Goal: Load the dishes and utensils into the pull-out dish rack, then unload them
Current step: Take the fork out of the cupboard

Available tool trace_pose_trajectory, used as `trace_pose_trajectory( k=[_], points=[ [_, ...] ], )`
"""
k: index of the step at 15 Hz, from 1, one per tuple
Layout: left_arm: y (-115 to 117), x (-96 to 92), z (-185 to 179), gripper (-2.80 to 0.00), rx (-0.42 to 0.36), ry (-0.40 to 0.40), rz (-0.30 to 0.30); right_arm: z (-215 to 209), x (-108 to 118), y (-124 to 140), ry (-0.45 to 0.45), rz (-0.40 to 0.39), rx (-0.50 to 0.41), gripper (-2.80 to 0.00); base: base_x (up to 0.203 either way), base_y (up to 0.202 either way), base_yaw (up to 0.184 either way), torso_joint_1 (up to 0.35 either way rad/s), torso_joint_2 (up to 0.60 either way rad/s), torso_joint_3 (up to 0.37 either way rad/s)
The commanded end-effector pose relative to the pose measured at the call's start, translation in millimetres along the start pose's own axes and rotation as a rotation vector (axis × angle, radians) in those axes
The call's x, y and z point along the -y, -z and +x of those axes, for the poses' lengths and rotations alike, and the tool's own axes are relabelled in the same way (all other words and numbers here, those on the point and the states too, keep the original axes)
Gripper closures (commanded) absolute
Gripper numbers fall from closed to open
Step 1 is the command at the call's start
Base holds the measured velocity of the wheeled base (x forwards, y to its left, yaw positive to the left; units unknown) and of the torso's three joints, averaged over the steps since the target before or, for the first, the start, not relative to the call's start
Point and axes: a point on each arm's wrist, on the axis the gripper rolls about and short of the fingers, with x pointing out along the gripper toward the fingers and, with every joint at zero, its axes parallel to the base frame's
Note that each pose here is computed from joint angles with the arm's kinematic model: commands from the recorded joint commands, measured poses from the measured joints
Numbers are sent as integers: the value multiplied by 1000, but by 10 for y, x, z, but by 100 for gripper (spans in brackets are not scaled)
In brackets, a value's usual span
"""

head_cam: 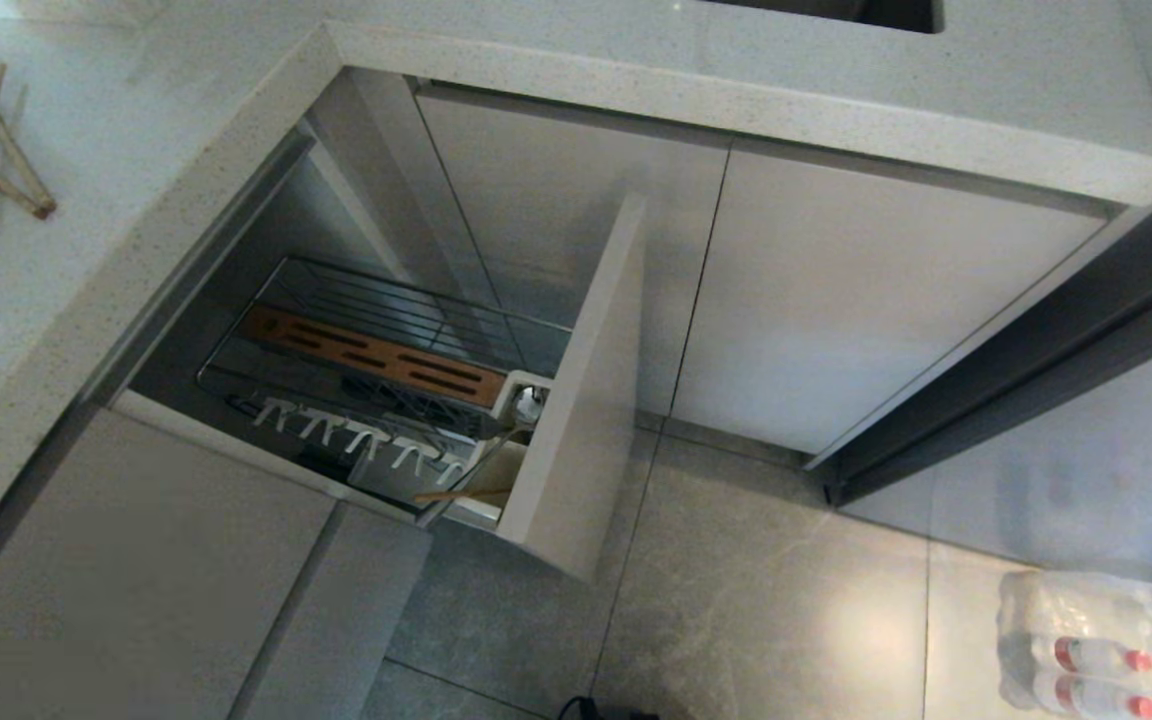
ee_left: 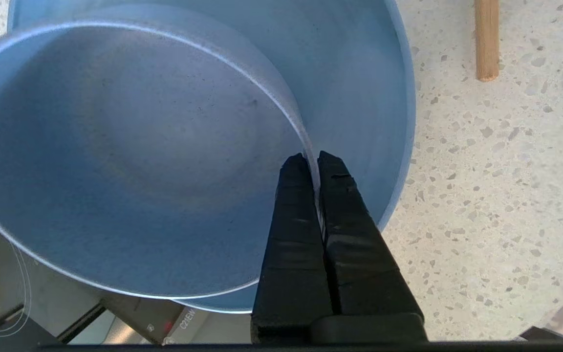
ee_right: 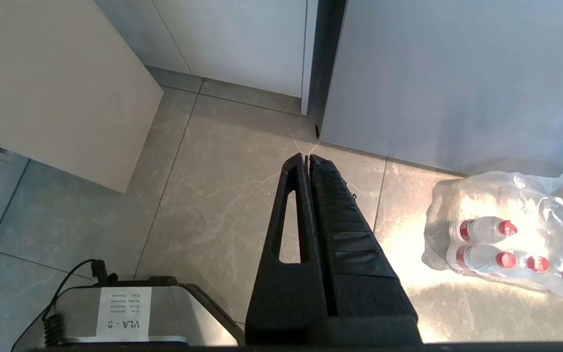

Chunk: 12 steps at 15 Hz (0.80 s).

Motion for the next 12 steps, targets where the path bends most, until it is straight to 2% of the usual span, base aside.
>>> trace_pose_trajectory(
  k=[1,7,8,12],
  points=[
    [4,-9,44,0,-17,4,-4,1,0,-1,0,0,-1,0,0,0,0,0,0,0],
    [5,-13,17,0,-9,-1,-6,1,0,-1,0,0,-1,0,0,0,0,0,0,0],
    [6,-12,10,-280,-7,-1,-8,1,0,-1,0,0,-1,0,0,0,0,0,0,0],
    [9,-6,-37,-280,6,-6,-8,1,0,-1,0,0,-1,0,0,0,0,0,0,0]
  ],
)
